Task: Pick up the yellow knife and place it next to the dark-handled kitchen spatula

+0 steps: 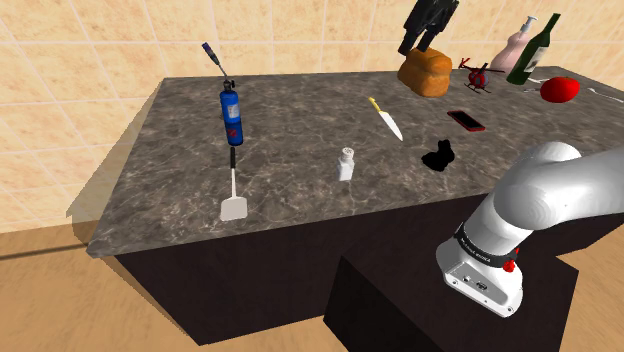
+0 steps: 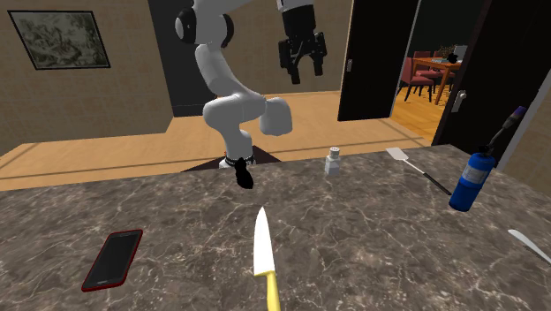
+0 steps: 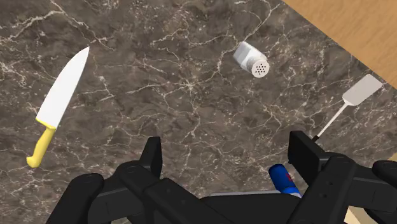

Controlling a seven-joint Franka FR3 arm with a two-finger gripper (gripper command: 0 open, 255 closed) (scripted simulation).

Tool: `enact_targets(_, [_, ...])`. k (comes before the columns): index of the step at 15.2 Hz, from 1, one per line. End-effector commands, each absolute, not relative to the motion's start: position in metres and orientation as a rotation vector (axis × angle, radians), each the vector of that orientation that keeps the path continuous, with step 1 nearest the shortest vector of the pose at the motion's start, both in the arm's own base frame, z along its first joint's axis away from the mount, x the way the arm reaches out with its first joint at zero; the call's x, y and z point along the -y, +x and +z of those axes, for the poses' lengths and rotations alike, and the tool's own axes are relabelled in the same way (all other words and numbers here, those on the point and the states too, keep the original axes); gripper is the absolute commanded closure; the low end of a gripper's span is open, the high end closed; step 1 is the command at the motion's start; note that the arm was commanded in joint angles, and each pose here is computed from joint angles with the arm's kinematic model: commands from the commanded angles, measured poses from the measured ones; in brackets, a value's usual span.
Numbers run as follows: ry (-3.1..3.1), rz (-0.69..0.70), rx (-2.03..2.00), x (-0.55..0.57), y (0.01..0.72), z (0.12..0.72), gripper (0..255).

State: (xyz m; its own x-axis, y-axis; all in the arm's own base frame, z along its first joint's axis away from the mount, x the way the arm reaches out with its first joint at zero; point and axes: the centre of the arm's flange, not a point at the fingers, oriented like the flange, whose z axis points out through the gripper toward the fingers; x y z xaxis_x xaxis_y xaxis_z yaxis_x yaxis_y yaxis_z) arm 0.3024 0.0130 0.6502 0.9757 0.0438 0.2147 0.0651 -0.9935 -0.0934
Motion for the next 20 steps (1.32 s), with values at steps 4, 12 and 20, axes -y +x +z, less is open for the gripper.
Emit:
enact_targets(4, [-3.040,-0.275,0.026,0.005,0.334,0.631,0])
enact_targets(12, [-3.077,-0.139,-0.129,0.058,0.413,0.574,0])
enact_targets(20, [-3.101,0.000,-0.287,0.120,0.480,0.513,0])
